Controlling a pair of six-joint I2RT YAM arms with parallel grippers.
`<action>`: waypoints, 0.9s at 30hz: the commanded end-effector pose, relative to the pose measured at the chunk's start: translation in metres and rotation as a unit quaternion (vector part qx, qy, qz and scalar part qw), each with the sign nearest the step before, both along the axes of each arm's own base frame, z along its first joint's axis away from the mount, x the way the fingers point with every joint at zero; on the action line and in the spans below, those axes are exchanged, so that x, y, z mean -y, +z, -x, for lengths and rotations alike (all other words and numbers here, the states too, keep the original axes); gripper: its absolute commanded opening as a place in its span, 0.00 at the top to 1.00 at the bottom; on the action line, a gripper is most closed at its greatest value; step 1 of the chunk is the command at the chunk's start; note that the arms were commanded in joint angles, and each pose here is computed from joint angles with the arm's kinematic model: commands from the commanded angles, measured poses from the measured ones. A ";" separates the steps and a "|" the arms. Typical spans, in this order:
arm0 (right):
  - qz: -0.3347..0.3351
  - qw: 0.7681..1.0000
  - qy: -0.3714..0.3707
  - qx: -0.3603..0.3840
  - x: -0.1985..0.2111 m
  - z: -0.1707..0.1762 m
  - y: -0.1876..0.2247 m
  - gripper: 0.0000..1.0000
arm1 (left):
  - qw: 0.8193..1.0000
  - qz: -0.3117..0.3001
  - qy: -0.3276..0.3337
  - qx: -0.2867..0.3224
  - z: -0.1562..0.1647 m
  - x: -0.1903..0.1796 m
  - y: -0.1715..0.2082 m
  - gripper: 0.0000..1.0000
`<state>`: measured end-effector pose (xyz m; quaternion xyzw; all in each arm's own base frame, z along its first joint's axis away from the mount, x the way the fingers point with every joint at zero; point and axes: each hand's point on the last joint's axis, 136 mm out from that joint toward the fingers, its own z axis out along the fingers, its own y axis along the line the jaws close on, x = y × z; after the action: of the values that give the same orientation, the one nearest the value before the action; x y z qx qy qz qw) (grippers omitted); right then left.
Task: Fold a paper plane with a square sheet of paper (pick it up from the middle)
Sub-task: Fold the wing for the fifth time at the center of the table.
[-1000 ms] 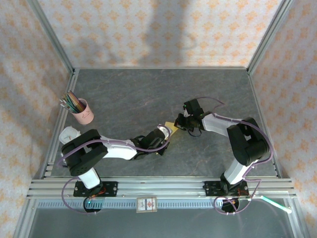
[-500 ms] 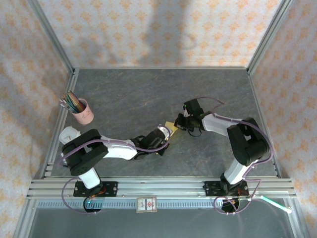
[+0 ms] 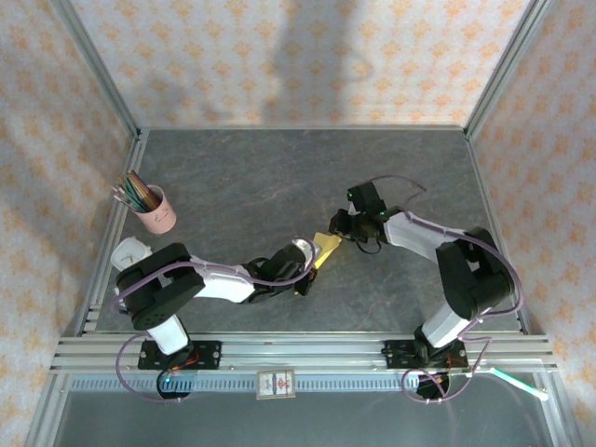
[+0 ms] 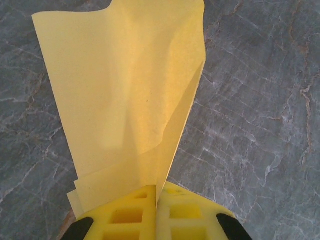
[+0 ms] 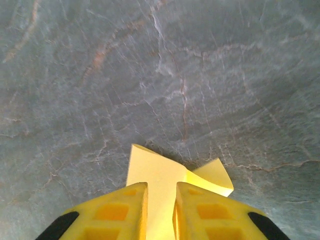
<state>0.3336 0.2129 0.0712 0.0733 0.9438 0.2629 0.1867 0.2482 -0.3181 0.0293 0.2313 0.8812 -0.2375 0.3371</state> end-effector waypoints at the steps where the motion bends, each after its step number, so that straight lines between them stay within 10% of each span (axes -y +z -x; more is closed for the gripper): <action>1: 0.019 0.999 -0.008 0.044 0.010 -0.010 0.023 0.78 | 0.998 0.052 0.008 -0.015 -0.002 0.004 0.011 1.00; 27: -0.002 0.998 0.057 0.033 -0.009 -0.005 0.018 0.76 | 0.977 0.127 0.013 -0.170 0.002 0.002 -0.002 1.00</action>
<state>0.3346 0.2230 0.0836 0.0179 0.9391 0.2805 0.1977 0.2479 -0.3195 0.0326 0.1419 0.8853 -0.3723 0.2397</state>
